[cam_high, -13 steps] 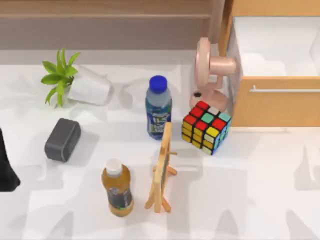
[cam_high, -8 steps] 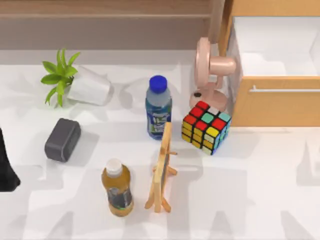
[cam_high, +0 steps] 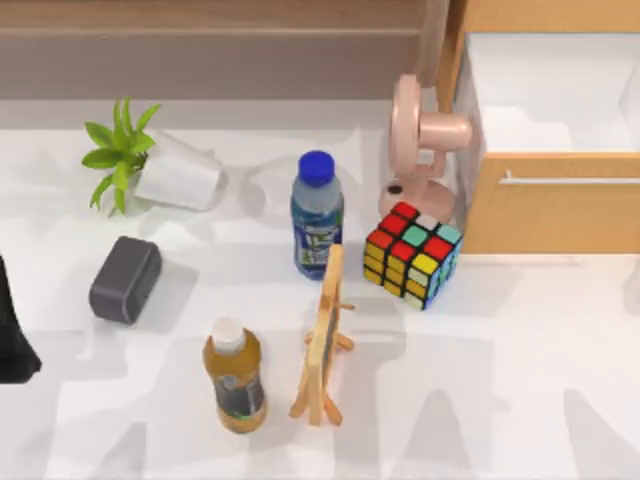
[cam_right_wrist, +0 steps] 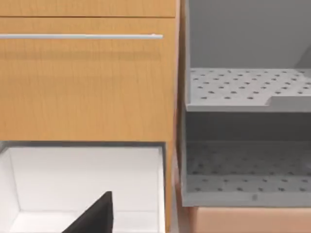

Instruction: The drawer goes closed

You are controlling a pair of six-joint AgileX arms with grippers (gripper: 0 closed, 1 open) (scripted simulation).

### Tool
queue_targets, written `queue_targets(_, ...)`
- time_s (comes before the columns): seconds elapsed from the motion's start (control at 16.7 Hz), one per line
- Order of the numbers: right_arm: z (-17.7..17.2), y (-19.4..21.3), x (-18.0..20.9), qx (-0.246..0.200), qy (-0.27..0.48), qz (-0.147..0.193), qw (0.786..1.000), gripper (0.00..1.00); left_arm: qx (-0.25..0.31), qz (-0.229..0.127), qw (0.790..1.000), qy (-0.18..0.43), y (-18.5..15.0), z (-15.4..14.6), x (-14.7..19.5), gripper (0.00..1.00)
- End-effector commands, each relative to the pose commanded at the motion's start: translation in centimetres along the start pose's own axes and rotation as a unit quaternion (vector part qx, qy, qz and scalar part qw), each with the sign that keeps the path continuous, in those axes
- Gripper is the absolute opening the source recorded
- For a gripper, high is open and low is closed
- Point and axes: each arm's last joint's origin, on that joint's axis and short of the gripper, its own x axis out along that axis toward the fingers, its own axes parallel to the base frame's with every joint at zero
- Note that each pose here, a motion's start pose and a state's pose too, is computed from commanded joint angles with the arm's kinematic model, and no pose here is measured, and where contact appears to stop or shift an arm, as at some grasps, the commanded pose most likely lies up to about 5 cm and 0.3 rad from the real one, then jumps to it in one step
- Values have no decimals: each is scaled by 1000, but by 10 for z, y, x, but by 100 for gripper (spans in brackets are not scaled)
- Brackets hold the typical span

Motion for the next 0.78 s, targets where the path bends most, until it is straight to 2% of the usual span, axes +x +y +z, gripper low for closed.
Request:
queue_targets(0.36,15,-36,18,3,5,5,1000,100,0,0,1000,0,0,0,0,100)
queue_targets(0.66,14,-35,18,4,6,5,1000,100,0,0,1000,0,0,0,0,100)
queue_targets(0.78,12,-34,21,-13,4,8,1000,100,0,0,1000,0,0,0,0,100)
